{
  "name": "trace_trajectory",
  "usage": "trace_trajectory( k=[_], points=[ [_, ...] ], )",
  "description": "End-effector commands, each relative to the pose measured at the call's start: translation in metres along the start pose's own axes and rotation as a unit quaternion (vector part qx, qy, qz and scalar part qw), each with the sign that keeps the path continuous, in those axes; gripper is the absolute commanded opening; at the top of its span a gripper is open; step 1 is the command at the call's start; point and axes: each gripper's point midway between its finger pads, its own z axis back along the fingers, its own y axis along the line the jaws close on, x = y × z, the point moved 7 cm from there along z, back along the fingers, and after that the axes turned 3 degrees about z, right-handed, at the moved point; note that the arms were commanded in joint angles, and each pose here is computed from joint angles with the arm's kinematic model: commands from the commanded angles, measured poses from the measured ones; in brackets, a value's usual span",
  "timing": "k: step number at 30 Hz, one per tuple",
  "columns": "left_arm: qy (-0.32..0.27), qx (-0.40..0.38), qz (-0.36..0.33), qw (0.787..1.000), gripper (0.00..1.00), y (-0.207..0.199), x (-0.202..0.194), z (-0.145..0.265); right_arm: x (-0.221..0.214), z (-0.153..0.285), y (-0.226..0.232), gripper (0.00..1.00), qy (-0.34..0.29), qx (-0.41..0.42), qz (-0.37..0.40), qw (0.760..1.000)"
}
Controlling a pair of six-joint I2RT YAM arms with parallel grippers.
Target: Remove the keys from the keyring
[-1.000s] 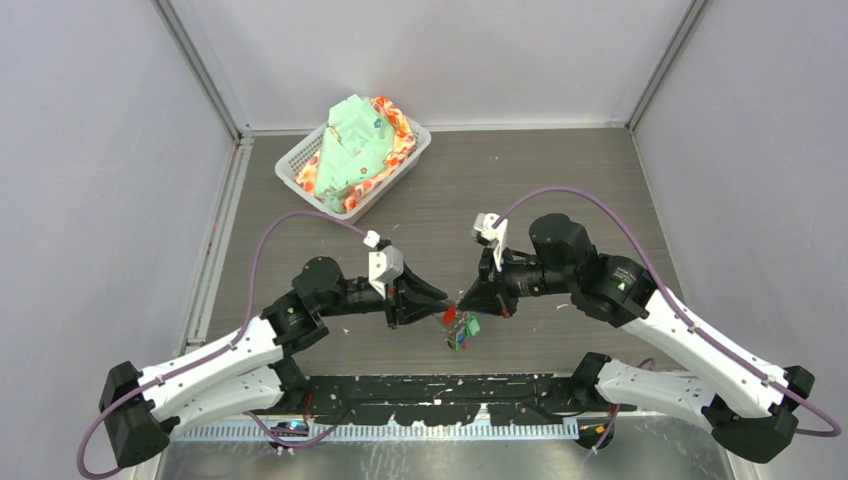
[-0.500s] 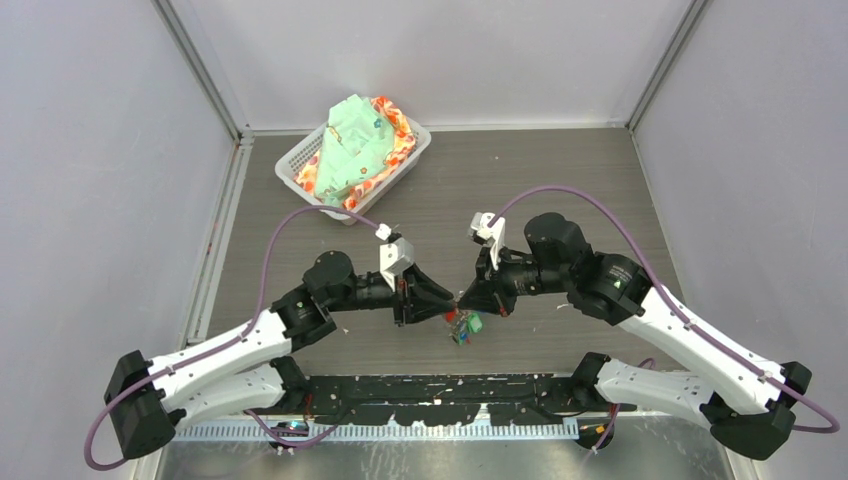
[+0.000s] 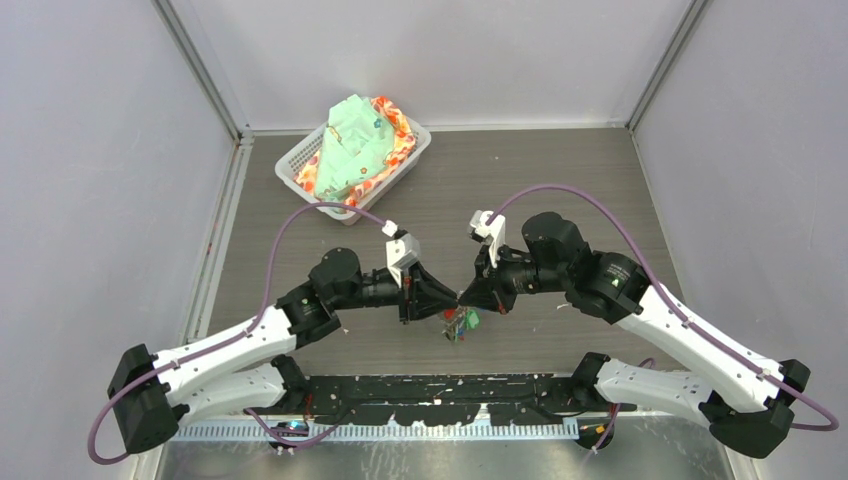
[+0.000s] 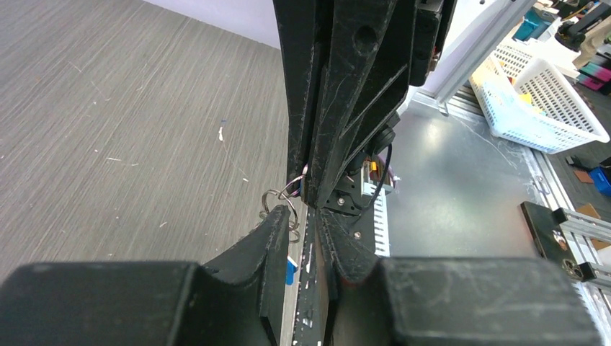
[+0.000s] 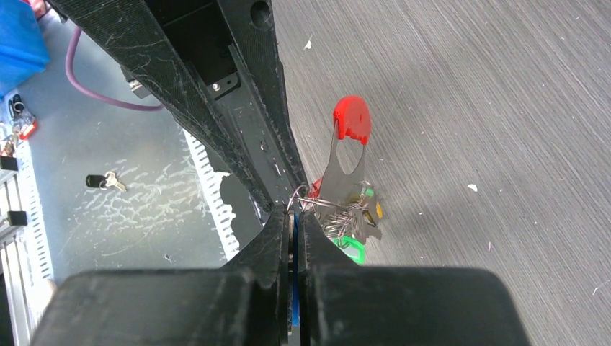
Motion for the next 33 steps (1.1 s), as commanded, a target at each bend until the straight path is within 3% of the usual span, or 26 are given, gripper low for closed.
trace_trajectory(
  k=[1,19,23,26,33],
  points=[
    [-0.016,0.018,-0.015,1.0,0.21,0.001,0.013,-0.004,0.031,0.009,0.011,0.01,-0.061,0.019,0.022,0.998],
    [-0.046,0.047,-0.039,0.997,0.24,0.004,0.018,-0.007,0.03,0.007,0.008,0.01,-0.057,0.003,0.01,0.998],
    [-0.039,0.048,-0.042,0.997,0.16,0.005,0.014,-0.009,0.03,0.006,0.007,0.01,-0.054,-0.001,0.005,0.999],
    [-0.03,0.049,-0.044,0.997,0.02,0.005,0.01,-0.01,0.029,0.007,0.006,0.01,-0.053,-0.008,0.003,0.999],
    [-0.033,0.06,-0.049,0.996,0.0,0.009,-0.006,-0.005,0.023,0.013,0.0,0.01,-0.041,-0.049,-0.008,0.998]
  ],
)
